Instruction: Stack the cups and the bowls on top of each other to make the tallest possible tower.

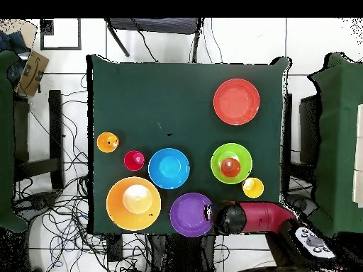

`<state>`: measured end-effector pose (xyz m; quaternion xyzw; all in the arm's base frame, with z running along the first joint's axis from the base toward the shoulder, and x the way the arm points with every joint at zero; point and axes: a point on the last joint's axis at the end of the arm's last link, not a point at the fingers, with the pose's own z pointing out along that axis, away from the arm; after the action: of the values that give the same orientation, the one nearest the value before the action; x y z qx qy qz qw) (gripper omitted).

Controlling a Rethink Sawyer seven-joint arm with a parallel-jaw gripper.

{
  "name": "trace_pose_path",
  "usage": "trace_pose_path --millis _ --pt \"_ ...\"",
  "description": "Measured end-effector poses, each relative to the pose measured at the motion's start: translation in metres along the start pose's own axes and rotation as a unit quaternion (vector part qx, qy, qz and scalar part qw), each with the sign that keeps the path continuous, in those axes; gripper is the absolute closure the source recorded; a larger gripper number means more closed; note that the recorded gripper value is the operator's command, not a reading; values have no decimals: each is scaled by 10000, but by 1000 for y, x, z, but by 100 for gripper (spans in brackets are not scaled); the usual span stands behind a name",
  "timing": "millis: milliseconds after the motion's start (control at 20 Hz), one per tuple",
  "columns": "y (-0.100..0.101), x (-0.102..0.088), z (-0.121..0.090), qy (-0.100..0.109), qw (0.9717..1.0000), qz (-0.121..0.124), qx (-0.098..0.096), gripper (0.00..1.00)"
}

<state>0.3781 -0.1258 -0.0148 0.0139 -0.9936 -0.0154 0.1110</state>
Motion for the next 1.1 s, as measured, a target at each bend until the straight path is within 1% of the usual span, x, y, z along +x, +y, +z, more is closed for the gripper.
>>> trace_pose_path --millis 350,650,800,1100 --pt "4 -5 -8 -54 10000 -44 -26 0" --pt "1 -7 -14 -24 10000 -25 -32 0" --pt "-4 -7 -18 12 10000 14 -12 0" --pt "-13 -7 -23 -40 9999 105 19 0"
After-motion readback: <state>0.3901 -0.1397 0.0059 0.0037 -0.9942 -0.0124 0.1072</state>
